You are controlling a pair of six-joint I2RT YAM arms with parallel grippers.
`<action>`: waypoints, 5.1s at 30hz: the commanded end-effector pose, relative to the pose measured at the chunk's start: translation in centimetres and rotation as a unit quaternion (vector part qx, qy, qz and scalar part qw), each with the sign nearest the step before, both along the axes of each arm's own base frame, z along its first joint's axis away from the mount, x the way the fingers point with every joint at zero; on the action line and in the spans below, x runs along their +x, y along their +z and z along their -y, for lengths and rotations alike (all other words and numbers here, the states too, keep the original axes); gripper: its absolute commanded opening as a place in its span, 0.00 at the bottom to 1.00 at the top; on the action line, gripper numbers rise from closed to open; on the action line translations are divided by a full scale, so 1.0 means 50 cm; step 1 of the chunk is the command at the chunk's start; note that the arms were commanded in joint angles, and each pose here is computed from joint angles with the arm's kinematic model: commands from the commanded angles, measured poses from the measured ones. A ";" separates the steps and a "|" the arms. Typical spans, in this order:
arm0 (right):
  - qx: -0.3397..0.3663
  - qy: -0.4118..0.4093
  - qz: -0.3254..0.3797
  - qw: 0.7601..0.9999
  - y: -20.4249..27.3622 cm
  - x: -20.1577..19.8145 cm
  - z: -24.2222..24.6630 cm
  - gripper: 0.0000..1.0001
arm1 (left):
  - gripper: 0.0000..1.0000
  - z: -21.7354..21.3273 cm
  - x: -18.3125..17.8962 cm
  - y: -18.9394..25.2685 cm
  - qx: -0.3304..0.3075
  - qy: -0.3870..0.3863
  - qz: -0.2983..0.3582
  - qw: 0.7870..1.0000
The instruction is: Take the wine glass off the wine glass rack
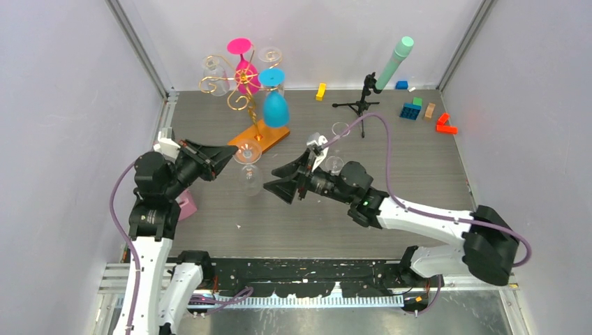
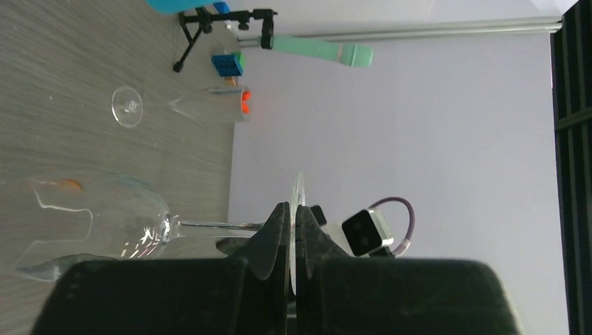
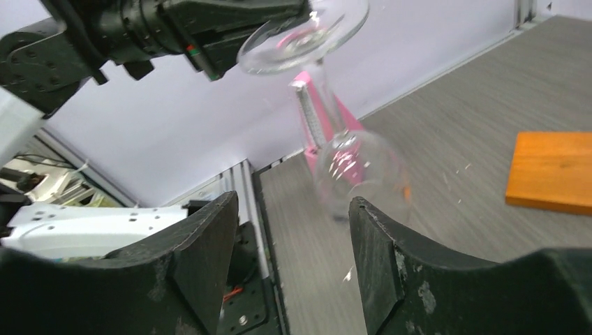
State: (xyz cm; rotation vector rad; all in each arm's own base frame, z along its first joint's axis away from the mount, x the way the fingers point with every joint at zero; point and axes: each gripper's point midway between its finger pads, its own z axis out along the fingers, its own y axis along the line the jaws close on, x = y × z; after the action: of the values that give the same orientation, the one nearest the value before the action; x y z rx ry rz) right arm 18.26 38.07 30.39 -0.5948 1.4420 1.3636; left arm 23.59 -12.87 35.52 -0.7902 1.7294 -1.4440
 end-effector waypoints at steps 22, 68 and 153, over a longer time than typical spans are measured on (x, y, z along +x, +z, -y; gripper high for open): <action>0.079 -0.010 0.153 0.985 0.078 0.060 -0.099 0.57 | 0.00 0.068 -0.035 0.014 -0.059 -0.075 -0.015 0.995; 0.445 -0.278 -0.176 0.833 0.339 0.165 0.240 0.00 | 0.81 0.161 -0.114 0.164 -0.049 -0.203 0.169 0.963; 0.221 -0.309 -0.090 0.921 0.214 0.034 0.370 0.62 | 0.00 0.242 -0.059 0.314 0.059 -0.212 0.277 0.935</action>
State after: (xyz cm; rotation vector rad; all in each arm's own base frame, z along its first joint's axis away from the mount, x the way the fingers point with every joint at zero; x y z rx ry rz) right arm 20.75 21.34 44.51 0.4105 0.9903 1.4239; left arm 21.36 -24.36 51.07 -0.0578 1.5289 -1.7452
